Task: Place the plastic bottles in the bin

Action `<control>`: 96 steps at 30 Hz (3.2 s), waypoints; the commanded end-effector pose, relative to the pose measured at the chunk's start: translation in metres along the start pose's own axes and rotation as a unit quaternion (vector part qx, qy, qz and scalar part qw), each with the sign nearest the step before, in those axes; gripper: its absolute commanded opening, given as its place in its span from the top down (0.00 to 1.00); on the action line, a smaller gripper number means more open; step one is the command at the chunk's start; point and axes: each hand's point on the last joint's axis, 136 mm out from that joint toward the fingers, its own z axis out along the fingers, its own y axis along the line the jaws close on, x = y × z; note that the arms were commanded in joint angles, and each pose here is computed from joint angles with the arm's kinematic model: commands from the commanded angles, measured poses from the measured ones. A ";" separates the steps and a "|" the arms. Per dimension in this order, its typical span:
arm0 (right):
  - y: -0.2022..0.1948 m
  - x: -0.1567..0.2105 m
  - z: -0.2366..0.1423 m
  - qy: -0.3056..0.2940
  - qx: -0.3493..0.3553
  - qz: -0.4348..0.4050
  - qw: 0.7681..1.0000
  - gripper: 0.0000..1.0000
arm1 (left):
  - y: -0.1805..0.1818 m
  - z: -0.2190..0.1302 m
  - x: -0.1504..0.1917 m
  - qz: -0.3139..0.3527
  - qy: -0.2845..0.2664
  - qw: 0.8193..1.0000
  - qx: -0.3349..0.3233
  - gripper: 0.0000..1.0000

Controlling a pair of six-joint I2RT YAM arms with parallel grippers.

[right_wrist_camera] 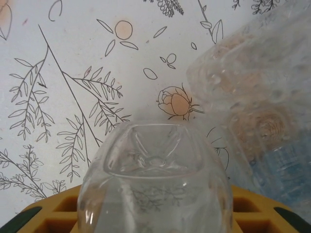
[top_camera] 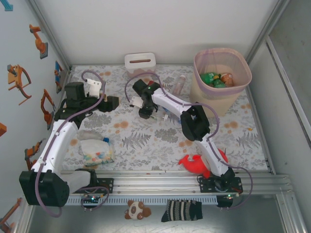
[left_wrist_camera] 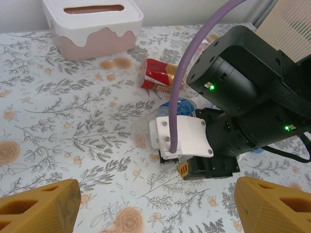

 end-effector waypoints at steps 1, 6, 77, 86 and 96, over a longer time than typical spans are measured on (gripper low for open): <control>-0.001 -0.017 -0.028 -0.028 0.015 -0.008 0.999 0.65 | -0.003 -0.009 -0.006 0.015 -0.011 1.000 -0.003 0.18; 0.003 -0.019 -0.051 -0.042 0.011 -0.004 0.999 0.68 | -0.004 -0.012 -0.007 0.017 -0.015 1.000 -0.005 0.18; -0.256 0.252 -0.384 -0.215 0.369 0.478 0.767 0.77 | -0.010 -0.024 0.019 0.011 -0.003 1.000 -0.014 0.18; -0.256 0.275 -0.330 -0.159 0.345 0.522 0.764 0.80 | -0.010 -0.026 0.019 0.013 -0.005 1.000 -0.016 0.18; -0.249 0.285 -0.327 -0.219 0.310 0.648 0.661 0.78 | -0.010 -0.027 0.018 0.012 -0.005 1.000 -0.016 0.18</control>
